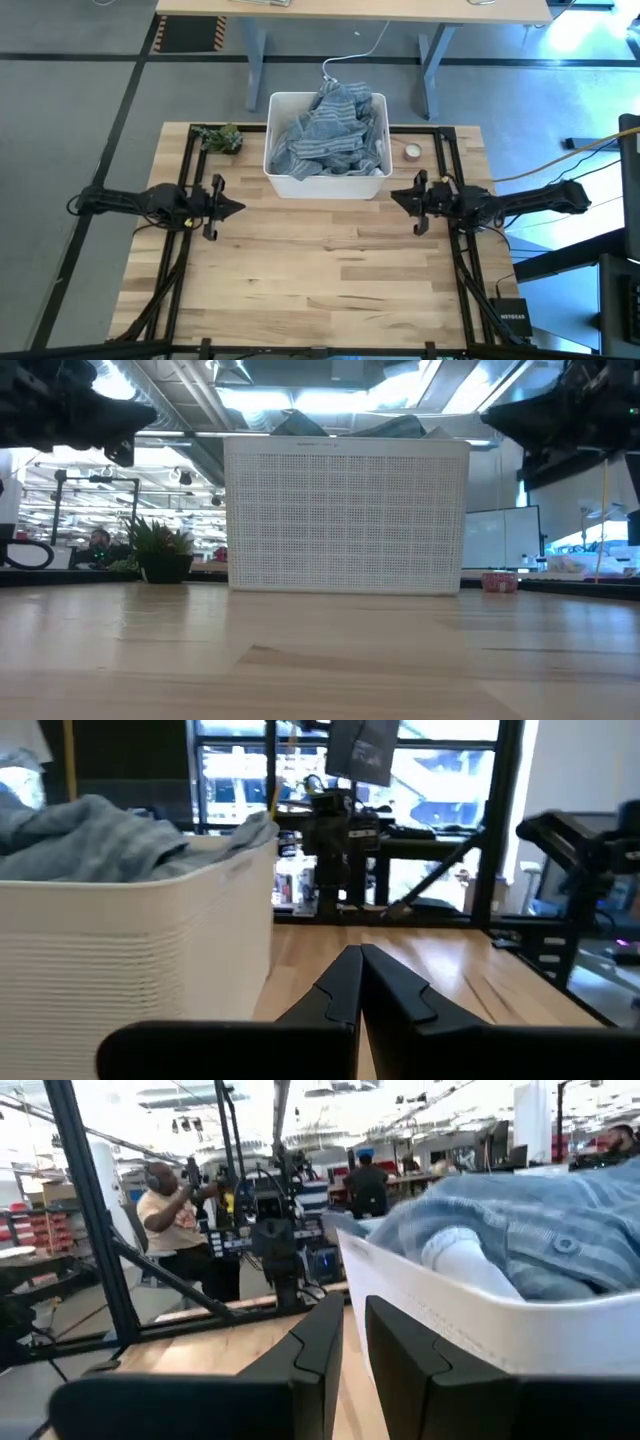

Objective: Sort clothes
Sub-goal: Return to Home Position

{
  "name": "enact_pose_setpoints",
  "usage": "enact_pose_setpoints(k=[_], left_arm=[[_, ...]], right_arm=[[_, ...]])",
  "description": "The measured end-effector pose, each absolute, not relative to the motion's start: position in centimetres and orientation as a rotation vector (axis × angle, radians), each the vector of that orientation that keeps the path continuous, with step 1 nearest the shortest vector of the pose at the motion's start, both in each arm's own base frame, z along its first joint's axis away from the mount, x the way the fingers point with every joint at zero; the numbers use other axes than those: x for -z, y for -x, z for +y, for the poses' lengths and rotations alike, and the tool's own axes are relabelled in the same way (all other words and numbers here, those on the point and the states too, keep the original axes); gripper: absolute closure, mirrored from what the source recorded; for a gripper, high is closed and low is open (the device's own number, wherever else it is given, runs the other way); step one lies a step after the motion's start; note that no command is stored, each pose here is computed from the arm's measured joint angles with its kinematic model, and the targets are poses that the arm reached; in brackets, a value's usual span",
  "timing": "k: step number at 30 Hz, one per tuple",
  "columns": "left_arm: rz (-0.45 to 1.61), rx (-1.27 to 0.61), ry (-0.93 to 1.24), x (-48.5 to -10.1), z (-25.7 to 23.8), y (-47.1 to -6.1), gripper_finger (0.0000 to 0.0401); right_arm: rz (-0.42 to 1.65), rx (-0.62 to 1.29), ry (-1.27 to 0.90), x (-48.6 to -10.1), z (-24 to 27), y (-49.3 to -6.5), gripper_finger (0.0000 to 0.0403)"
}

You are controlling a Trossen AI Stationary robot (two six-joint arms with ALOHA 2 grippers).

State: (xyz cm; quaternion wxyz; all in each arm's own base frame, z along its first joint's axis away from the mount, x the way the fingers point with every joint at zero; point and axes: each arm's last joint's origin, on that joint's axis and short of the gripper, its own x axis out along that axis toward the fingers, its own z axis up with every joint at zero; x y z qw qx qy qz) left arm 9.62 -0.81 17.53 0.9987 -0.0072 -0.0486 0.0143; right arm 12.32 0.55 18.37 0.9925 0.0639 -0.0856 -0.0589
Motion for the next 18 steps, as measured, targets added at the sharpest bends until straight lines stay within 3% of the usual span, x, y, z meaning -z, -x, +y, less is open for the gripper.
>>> enact_pose_setpoints(k=[18], left_arm=[[-0.04, 0.0, 0.052, -17.0, -0.4, -9.7, 0.0398]], right_arm=[[-0.041, 0.044, -0.159, -16.9, 0.5, -9.7, 0.0338]])
